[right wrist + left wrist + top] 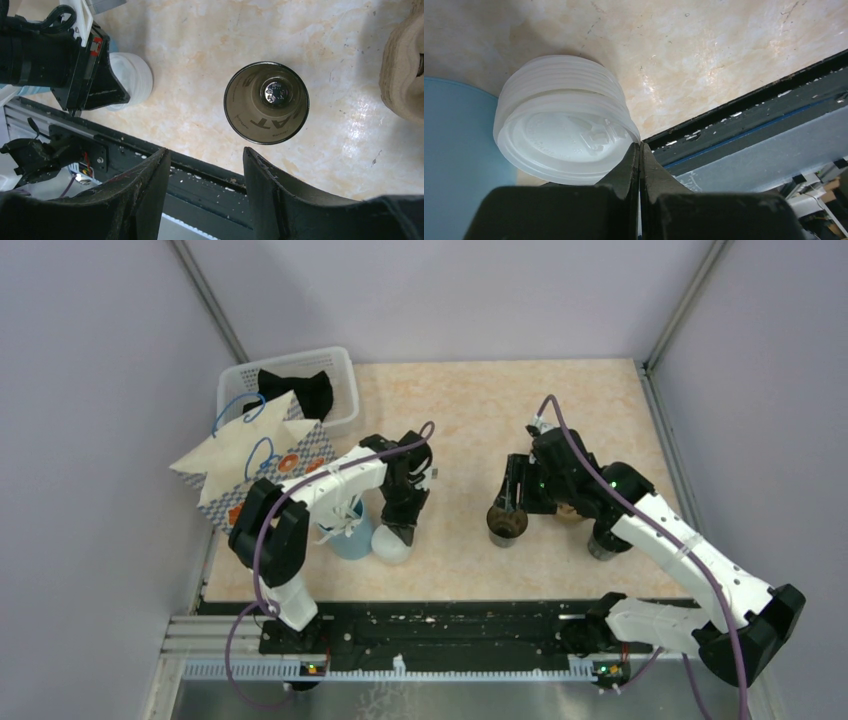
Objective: Pack the takeout coffee
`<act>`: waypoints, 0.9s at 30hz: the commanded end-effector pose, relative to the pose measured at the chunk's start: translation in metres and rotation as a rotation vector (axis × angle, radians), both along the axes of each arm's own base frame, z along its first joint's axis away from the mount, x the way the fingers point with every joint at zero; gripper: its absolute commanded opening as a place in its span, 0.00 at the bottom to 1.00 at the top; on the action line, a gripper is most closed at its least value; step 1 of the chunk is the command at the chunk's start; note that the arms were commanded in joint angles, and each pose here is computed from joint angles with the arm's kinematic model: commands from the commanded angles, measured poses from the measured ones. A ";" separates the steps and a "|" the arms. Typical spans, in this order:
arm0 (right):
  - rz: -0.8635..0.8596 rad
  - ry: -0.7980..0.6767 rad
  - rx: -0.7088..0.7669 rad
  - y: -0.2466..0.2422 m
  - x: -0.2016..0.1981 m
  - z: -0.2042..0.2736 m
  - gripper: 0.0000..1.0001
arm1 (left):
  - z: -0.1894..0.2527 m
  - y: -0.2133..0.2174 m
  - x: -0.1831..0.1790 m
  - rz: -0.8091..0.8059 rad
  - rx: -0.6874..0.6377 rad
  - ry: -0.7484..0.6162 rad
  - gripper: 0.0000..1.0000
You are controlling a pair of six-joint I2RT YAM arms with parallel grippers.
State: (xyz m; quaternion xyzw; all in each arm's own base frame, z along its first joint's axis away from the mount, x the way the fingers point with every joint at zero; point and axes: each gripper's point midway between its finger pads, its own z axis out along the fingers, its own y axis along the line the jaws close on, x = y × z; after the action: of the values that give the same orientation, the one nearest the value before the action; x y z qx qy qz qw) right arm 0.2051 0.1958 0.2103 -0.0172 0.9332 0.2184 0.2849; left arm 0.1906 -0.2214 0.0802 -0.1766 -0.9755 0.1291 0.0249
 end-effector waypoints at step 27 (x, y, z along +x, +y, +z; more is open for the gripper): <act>0.021 -0.026 0.041 0.008 0.006 0.012 0.55 | 0.007 0.007 -0.004 0.038 -0.152 0.081 0.13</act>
State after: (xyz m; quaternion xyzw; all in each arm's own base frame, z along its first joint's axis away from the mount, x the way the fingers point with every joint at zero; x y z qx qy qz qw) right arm 0.2029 0.1999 0.2075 -0.0225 0.9352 0.2247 0.2729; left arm 0.1859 -0.2135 0.0815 -0.1433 -0.9685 0.1939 0.0628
